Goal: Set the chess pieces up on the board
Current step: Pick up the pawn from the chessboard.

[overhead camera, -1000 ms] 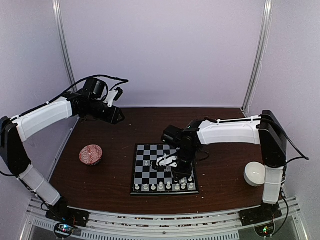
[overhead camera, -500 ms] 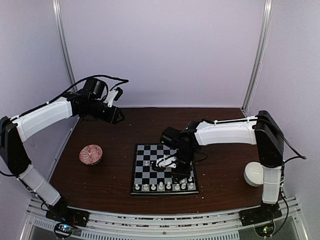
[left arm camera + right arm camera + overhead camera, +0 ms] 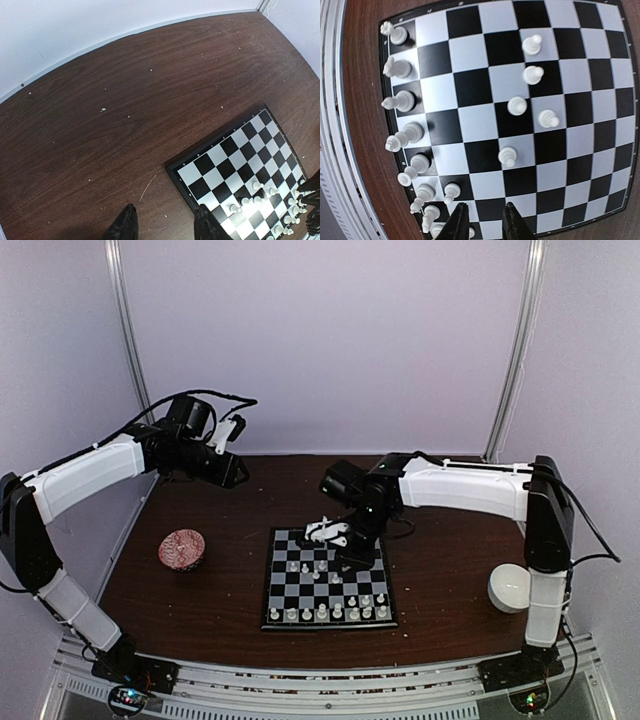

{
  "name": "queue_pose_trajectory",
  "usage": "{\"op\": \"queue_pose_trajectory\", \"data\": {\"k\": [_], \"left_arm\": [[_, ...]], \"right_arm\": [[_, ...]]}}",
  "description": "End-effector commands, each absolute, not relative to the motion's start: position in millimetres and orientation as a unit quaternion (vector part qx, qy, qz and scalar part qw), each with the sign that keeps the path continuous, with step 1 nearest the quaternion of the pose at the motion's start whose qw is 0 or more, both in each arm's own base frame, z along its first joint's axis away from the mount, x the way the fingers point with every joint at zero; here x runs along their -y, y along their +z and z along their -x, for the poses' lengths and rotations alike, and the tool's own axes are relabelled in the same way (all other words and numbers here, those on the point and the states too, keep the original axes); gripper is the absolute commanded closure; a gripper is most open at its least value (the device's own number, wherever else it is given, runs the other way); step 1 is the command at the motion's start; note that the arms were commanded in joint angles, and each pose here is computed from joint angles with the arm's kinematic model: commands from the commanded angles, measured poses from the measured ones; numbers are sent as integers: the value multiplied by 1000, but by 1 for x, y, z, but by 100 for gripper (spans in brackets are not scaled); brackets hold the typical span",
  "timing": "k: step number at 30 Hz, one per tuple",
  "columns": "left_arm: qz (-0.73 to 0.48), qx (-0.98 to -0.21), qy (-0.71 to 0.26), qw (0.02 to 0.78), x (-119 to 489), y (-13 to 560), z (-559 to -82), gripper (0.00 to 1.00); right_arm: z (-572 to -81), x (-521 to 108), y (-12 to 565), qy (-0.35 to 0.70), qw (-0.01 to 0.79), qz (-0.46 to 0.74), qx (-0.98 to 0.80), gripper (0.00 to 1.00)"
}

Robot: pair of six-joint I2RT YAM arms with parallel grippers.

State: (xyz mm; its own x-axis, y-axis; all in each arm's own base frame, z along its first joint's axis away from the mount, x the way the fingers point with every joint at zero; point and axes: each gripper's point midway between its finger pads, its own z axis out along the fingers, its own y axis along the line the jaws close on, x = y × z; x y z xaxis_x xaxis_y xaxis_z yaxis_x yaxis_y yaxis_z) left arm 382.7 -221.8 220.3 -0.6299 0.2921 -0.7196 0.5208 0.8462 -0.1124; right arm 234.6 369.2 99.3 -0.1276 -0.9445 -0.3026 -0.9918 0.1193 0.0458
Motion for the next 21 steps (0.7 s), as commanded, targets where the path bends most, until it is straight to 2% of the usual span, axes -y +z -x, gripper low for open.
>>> {"op": "queue_pose_trajectory", "data": {"k": [1,14,21], "left_arm": [[-234,-878,-161,386,225,235,-385,61],[-234,-876,-161,389,224,237,-385,61],[-235,-876,-163,388,225,237,-384,61]], "right_arm": [[-253,-375,98,106,105,637,-756,74],[-263,-380,64,105,71,629,-767,72],[-263,-383,52,109,61,626,-770,75]]}}
